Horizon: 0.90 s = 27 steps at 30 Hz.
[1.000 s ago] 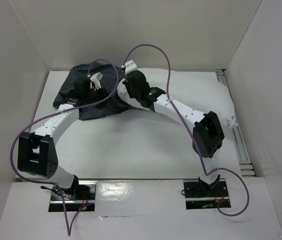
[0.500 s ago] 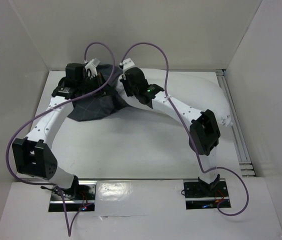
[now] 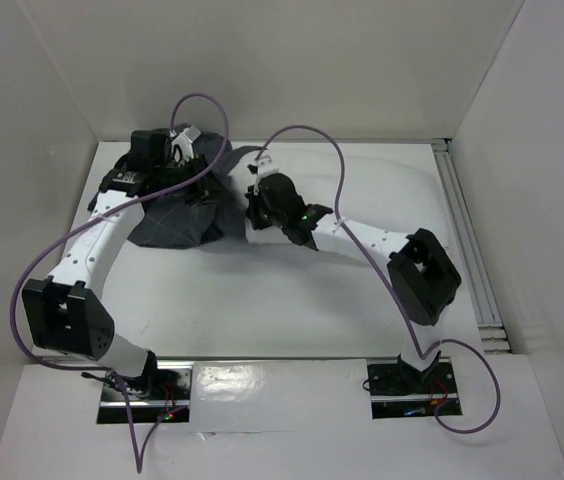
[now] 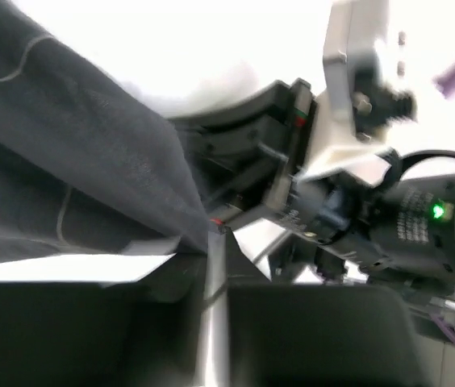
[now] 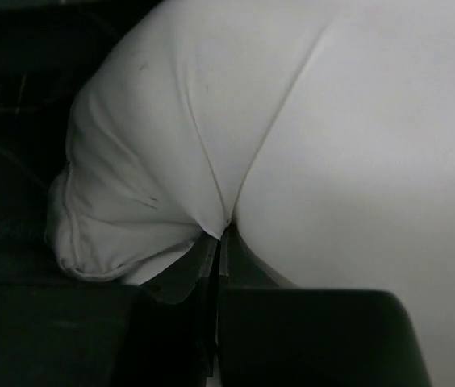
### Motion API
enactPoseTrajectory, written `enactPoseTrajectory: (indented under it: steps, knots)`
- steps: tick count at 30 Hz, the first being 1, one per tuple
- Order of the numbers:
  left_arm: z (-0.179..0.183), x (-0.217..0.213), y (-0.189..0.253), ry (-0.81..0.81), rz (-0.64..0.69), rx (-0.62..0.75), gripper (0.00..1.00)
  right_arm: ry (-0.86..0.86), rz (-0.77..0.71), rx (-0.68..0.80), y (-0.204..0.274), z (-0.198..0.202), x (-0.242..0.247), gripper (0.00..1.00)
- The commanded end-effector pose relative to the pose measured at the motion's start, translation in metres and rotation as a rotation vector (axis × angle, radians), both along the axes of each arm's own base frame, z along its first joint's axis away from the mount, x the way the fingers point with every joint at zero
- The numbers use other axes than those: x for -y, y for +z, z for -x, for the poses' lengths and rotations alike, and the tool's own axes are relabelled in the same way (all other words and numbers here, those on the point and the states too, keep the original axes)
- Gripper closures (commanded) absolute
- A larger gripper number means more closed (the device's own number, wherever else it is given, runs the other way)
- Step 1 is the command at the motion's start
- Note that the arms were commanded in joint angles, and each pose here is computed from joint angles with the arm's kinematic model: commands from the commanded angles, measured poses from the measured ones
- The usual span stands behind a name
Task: Put the pillow into the pillowcase
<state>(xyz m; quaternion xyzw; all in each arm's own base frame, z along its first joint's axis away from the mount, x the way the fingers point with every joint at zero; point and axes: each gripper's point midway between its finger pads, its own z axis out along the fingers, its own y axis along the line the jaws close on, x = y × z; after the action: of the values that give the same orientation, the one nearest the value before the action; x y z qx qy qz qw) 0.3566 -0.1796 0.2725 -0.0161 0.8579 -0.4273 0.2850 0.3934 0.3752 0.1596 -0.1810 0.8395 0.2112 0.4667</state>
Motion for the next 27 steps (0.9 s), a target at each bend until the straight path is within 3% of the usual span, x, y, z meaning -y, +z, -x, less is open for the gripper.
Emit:
enactPoseTrajectory:
  steps: [1, 6, 8, 13, 16, 19, 23, 27]
  knots:
    - [0.027, 0.008, 0.060, -0.076, 0.082, 0.164, 0.62, 0.018, -0.063, -0.104, -0.023, 0.046, 0.006, 1.00]
    - [0.014, 0.003, 0.048, -0.049, 0.025, 0.160, 0.23, 0.014, -0.109, -0.099, -0.026, 0.056, 0.008, 1.00]
    - [0.008, -0.001, 0.045, -0.032, -0.009, 0.140, 0.20, 0.022, -0.110, -0.103, -0.027, 0.055, 0.005, 1.00]
    - [-0.023, -0.027, 0.020, 0.116, -0.156, 0.095, 0.40, 0.023, -0.122, -0.092, -0.029, 0.055, 0.004, 1.00]
    - [-0.036, -0.038, -0.010, 0.167, -0.257, 0.032, 0.29, 0.027, -0.109, -0.093, -0.031, 0.055, 0.006, 1.00]
    - [-0.039, -0.036, -0.033, 0.175, -0.301, -0.005, 0.27, 0.027, -0.109, -0.093, -0.031, 0.055, 0.006, 1.00]
    - [-0.050, -0.028, -0.056, 0.174, -0.320, -0.034, 0.27, 0.018, -0.113, -0.082, -0.027, 0.054, 0.007, 1.00]
    - [-0.062, -0.024, -0.079, 0.167, -0.320, -0.080, 0.38, 0.018, -0.113, -0.082, -0.025, 0.054, 0.007, 1.00]
